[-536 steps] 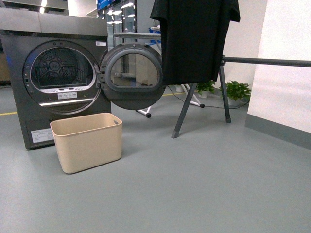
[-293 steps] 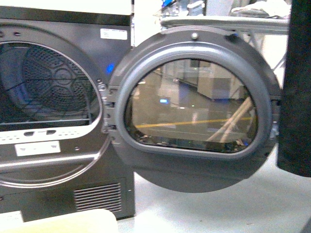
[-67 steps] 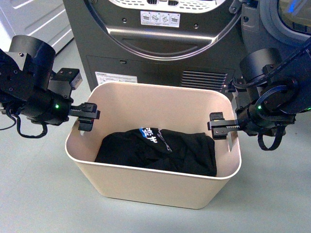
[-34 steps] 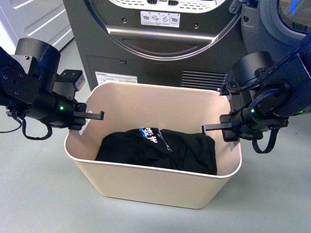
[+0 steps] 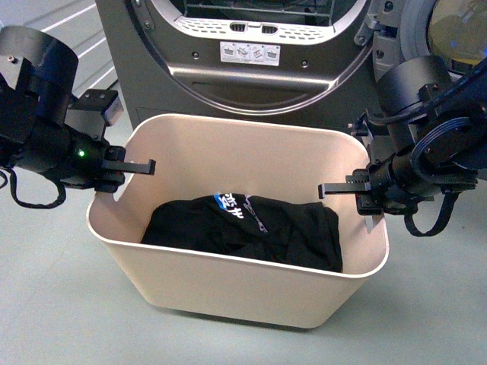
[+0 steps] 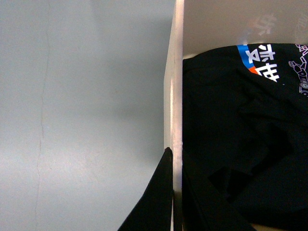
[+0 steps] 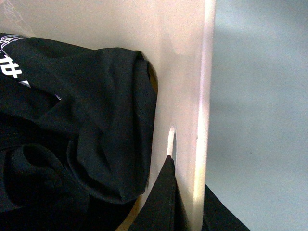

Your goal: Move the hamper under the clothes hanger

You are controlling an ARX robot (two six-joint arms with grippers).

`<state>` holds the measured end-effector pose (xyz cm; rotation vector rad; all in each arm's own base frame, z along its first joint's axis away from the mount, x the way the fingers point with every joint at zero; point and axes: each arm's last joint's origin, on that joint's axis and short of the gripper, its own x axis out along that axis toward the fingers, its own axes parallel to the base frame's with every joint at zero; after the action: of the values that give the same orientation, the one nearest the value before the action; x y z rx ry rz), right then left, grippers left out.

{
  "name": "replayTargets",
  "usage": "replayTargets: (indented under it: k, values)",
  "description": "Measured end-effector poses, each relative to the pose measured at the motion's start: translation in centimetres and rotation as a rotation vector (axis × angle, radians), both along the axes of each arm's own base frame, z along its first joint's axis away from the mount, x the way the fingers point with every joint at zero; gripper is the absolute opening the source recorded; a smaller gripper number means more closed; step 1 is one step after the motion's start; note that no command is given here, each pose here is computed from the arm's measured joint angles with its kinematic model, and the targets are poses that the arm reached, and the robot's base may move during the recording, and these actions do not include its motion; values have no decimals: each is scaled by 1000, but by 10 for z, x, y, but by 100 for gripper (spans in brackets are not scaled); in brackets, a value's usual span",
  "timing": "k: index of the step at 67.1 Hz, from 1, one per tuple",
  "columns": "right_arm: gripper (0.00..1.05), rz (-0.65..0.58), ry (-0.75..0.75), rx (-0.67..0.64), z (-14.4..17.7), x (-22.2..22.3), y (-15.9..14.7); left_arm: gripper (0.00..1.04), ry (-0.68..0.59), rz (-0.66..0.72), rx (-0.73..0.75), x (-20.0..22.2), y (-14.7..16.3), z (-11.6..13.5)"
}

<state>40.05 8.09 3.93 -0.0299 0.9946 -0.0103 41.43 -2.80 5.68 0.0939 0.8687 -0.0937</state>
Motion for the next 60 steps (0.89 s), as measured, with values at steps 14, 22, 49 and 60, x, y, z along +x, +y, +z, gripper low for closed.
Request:
replayTargets:
  k: [14,22,49,60]
  values:
    - [3,24,-53,26,31,-18,0,4,-55,4,1,-10,0,33]
    - [3,28,-56,27,32,-18,1,4,-58,7,4,-10,1,34]
    - [3,64,-49,47,31,-21,11,4,-52,36,15,-11,9,32]
    - [3,40,-54,32,31,-20,5,4,-52,16,6,-12,4,32]
